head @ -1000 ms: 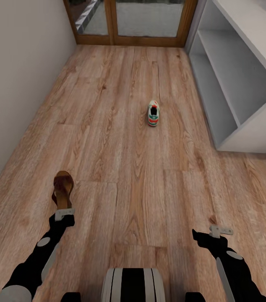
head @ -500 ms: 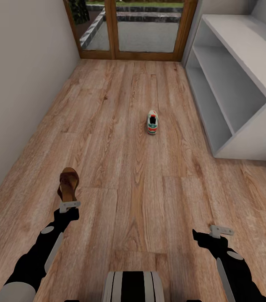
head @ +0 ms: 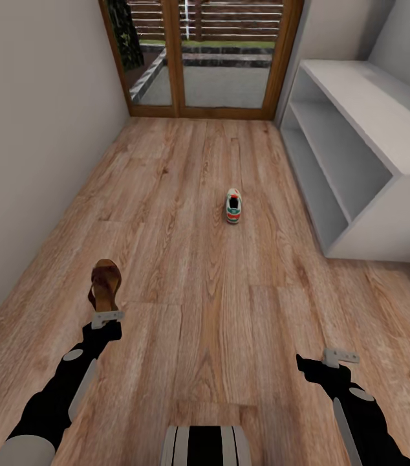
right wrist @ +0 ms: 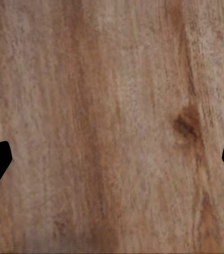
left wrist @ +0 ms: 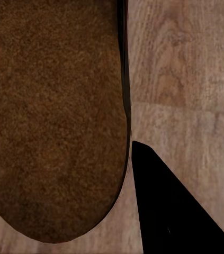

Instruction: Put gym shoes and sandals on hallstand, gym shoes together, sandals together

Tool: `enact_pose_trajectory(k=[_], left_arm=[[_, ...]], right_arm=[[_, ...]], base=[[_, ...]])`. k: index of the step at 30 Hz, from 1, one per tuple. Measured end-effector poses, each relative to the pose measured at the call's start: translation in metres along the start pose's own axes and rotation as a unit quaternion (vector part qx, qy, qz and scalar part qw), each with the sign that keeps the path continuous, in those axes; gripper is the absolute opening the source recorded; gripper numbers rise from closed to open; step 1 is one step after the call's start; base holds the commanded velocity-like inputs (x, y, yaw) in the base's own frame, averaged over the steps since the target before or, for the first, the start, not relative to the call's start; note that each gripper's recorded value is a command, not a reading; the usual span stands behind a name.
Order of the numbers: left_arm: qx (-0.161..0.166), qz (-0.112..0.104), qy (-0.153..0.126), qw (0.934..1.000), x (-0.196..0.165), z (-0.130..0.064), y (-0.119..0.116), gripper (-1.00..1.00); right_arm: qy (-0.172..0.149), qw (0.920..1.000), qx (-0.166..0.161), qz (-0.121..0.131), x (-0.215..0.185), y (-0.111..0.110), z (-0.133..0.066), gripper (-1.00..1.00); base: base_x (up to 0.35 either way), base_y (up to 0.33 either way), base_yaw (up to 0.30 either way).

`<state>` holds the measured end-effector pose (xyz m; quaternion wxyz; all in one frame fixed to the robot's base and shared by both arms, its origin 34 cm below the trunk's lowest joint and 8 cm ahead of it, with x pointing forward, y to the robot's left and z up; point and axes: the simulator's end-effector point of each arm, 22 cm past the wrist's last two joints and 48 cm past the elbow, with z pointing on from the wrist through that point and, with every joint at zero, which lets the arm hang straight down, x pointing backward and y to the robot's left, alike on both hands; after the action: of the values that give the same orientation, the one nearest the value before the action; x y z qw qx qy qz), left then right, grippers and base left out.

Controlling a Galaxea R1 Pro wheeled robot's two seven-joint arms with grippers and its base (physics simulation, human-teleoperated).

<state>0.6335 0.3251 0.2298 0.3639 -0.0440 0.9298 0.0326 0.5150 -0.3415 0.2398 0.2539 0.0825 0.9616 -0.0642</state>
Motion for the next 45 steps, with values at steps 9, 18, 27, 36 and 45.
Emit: enact_pose_trajectory(k=[9, 18, 27, 36, 45], left_arm=[[-0.009, 0.007, 0.087, 0.9962, 0.016, -0.016, 0.016, -1.00], [-0.006, 0.004, 0.064, 0.9979, -0.012, -0.028, 0.014, -1.00], [-0.002, 0.002, 0.038, 0.9993, -0.041, -0.041, 0.012, -1.00], [0.000, 0.000, 0.012, 0.9999, -0.069, -0.056, 0.011, -1.00], [0.001, -0.001, 0.003, 1.0000, -0.078, -0.061, 0.010, -1.00]], right_arm=[[-0.025, 0.9997, -0.003, 0.004, -0.023, 0.001, -0.014, 1.00], [-0.050, 0.9987, -0.006, 0.009, -0.045, 0.001, -0.029, 1.00], [-0.075, 0.9970, -0.010, 0.013, -0.067, 0.001, -0.045, 1.00], [-0.100, 0.9947, -0.013, 0.017, -0.088, 0.001, -0.063, 1.00], [-0.110, 0.9937, -0.014, 0.019, -0.095, 0.001, -0.069, 1.00]], base=[[0.000, 0.000, 0.000], [0.000, 0.000, 0.000], [0.000, 0.000, 0.000], [0.000, 0.000, 0.000], [0.000, 0.000, 0.000]])
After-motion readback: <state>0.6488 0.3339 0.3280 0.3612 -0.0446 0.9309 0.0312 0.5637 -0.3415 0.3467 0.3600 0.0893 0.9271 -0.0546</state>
